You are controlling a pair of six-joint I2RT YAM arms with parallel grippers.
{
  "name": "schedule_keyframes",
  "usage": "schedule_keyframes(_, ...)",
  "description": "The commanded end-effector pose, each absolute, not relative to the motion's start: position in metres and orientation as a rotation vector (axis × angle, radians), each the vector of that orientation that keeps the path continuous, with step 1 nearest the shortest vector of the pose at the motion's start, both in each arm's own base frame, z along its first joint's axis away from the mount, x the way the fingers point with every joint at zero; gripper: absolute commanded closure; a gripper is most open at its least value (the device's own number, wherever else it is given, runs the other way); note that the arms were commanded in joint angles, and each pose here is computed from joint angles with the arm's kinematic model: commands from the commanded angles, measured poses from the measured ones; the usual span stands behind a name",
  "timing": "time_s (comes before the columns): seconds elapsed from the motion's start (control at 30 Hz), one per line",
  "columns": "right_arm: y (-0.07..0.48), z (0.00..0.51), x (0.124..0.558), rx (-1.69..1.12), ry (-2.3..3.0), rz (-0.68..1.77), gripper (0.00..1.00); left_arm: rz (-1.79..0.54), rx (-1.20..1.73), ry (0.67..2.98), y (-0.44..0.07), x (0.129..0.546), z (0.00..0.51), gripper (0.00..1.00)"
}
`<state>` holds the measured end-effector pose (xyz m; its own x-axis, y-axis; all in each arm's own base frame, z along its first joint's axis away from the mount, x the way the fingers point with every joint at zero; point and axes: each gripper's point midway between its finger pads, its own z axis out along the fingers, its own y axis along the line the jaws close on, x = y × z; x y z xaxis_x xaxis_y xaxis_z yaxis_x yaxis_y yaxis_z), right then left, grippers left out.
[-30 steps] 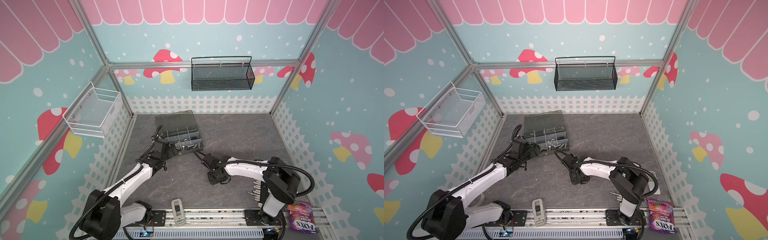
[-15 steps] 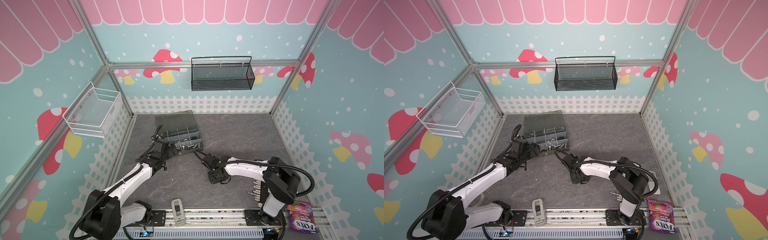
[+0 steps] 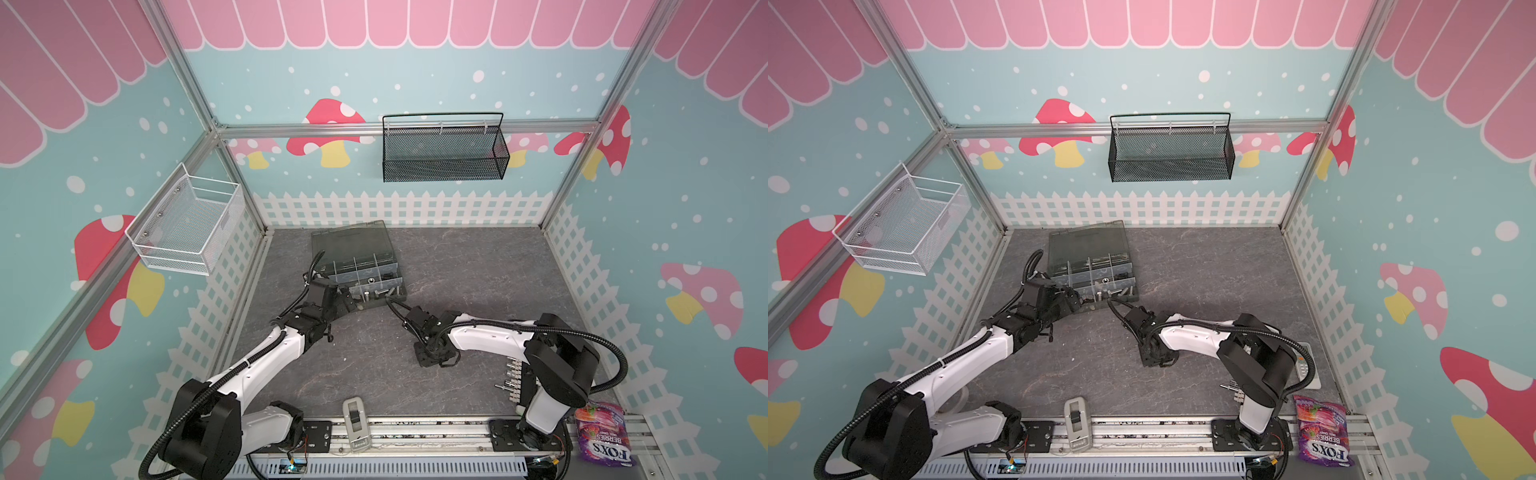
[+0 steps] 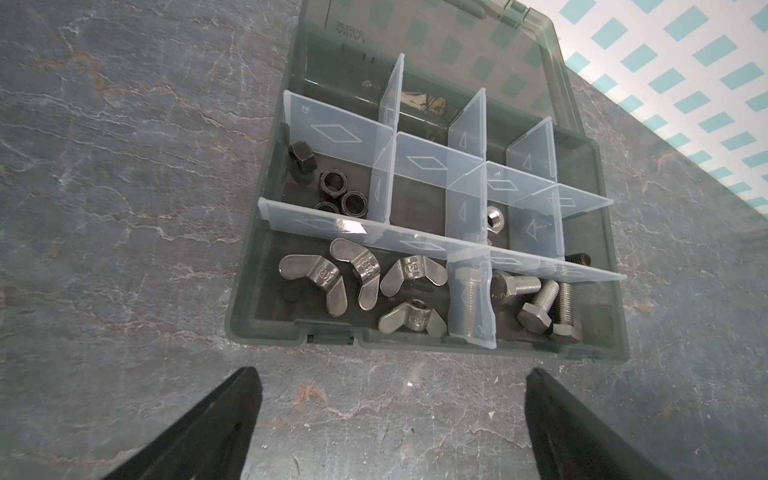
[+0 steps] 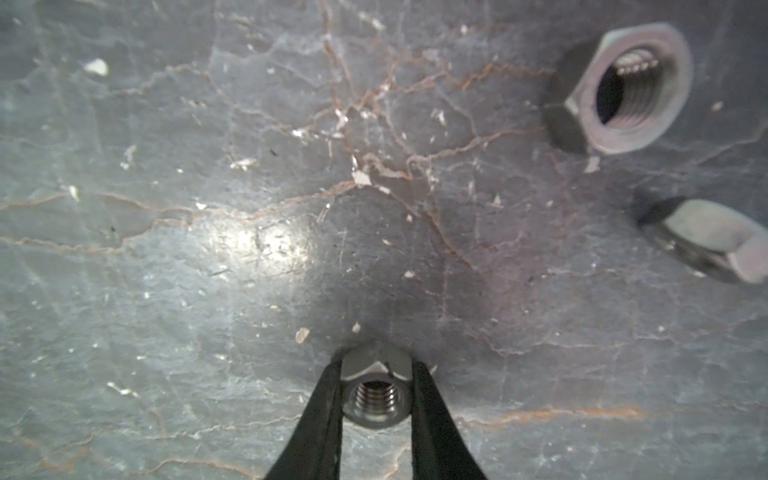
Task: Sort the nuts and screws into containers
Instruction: 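Carry the small silver nut with the right gripper over the organizer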
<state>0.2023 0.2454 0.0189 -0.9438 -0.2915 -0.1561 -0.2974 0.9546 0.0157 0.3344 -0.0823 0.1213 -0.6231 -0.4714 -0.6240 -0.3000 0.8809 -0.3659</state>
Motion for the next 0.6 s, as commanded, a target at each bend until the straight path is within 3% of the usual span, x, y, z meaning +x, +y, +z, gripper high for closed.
schedule_keyframes(0.0,0.252,0.028,0.211,-0.454,2.916,0.068,0.9,-0.298,-0.585,2.265,-0.078,0.333,0.123,0.0)
schedule_keyframes(0.57,0.34,0.126,0.325,-0.535,2.514,0.133,0.9,-0.288,-0.6,2.249,-0.072,0.33,0.124,0.0)
